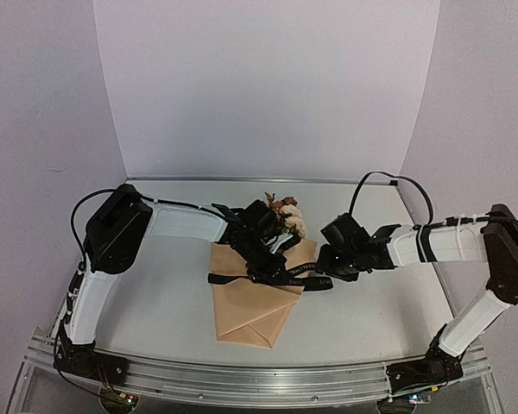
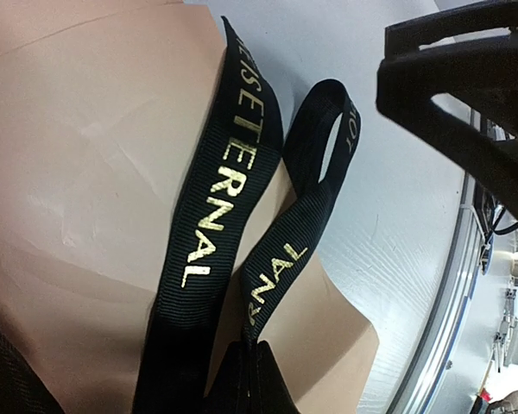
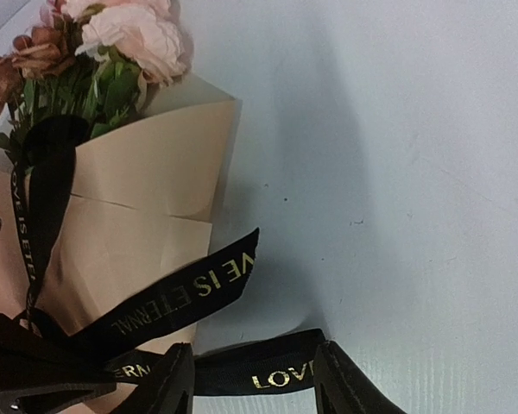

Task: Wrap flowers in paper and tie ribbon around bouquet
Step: Cross the ribbon over the folded bouquet.

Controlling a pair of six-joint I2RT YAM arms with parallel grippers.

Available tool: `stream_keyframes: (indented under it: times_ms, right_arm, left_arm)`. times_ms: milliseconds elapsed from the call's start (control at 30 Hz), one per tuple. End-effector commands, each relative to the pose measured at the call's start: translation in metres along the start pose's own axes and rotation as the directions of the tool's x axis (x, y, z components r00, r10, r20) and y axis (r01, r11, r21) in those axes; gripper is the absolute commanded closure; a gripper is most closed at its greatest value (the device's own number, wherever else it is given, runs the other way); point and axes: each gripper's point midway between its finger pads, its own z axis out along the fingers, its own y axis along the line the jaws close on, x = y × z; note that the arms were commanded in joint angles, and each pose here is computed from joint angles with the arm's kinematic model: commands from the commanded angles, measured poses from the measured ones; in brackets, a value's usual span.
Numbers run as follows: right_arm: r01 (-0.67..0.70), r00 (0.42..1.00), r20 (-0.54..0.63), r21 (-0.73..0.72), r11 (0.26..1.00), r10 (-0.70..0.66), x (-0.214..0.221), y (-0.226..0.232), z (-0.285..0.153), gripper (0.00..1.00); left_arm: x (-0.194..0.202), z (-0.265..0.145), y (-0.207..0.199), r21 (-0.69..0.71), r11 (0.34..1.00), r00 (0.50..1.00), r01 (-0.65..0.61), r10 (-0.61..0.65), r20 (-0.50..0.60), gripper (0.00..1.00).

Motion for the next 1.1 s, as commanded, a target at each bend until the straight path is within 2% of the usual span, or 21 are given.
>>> stream_keyframes:
  times_ms: [0,267,500,733,900,1000,1067]
  right_arm:
    - [-0.027,0.999,-0.04,-0.096,0.995,0.023,-0.006,0.033,0.005,0.47]
    - [-0.223,0.972,-0.09,-0.076,0.972,0.216,-0.001,0.031,0.029,0.38]
    - [-0.288,0.955,-0.086,-0.061,0.956,0.283,-0.007,0.028,0.044,0.39]
    - [-0.308,0.95,-0.068,-0.053,0.95,0.304,-0.013,0.024,0.049,0.53]
    - [-0.297,0.955,-0.038,-0.065,0.953,0.295,-0.022,0.026,0.042,0.73]
    - [-0.294,0.956,-0.03,-0.071,0.953,0.292,-0.024,0.026,0.039,0.8]
    - [-0.292,0.956,-0.025,-0.074,0.954,0.291,-0.025,0.025,0.036,0.87]
  left_arm:
    - [-0.012,-0.012,-0.011,0.02,0.999,0.999,-0.041,0.041,0.026,1.0]
    - [-0.02,-0.021,-0.018,0.031,0.998,0.996,-0.056,0.054,0.076,0.95]
    - [-0.02,-0.019,-0.017,0.039,0.998,0.996,-0.053,0.05,0.07,0.96]
    - [-0.02,-0.02,-0.017,0.039,0.998,0.996,-0.053,0.05,0.073,0.97]
    - [-0.019,-0.022,-0.016,0.043,0.998,0.996,-0.049,0.046,0.074,0.96]
    - [-0.021,-0.024,-0.015,0.043,0.998,0.996,-0.046,0.043,0.079,0.96]
    - [-0.021,-0.025,-0.015,0.044,0.998,0.996,-0.046,0.042,0.083,0.96]
